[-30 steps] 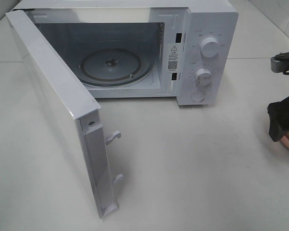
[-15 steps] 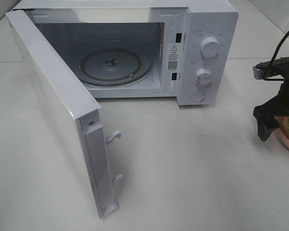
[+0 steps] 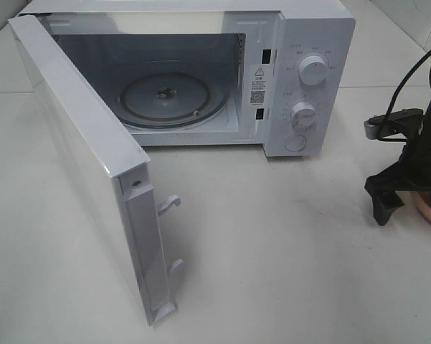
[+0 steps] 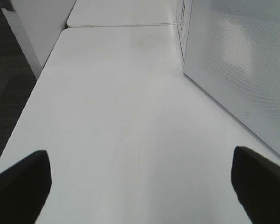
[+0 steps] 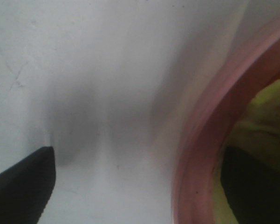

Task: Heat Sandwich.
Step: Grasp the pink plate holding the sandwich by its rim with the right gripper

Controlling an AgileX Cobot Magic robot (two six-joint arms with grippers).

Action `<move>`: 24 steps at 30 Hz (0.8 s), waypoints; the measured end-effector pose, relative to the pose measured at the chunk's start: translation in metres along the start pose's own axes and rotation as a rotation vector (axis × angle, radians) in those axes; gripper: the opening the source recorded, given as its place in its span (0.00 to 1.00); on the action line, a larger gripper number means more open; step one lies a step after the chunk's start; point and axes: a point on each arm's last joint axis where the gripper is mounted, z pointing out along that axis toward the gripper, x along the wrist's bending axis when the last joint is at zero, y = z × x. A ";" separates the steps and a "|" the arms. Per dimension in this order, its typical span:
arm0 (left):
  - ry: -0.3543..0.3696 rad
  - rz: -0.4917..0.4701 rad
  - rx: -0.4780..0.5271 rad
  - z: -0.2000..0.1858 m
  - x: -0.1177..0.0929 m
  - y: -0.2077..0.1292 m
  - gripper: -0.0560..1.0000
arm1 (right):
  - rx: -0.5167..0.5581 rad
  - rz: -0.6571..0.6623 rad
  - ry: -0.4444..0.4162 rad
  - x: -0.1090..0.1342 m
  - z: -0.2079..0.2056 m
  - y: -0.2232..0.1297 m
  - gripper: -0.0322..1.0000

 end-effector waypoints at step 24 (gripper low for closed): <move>0.000 0.000 0.000 0.000 0.000 0.000 0.99 | 0.021 0.013 -0.087 -0.008 0.001 -0.002 0.06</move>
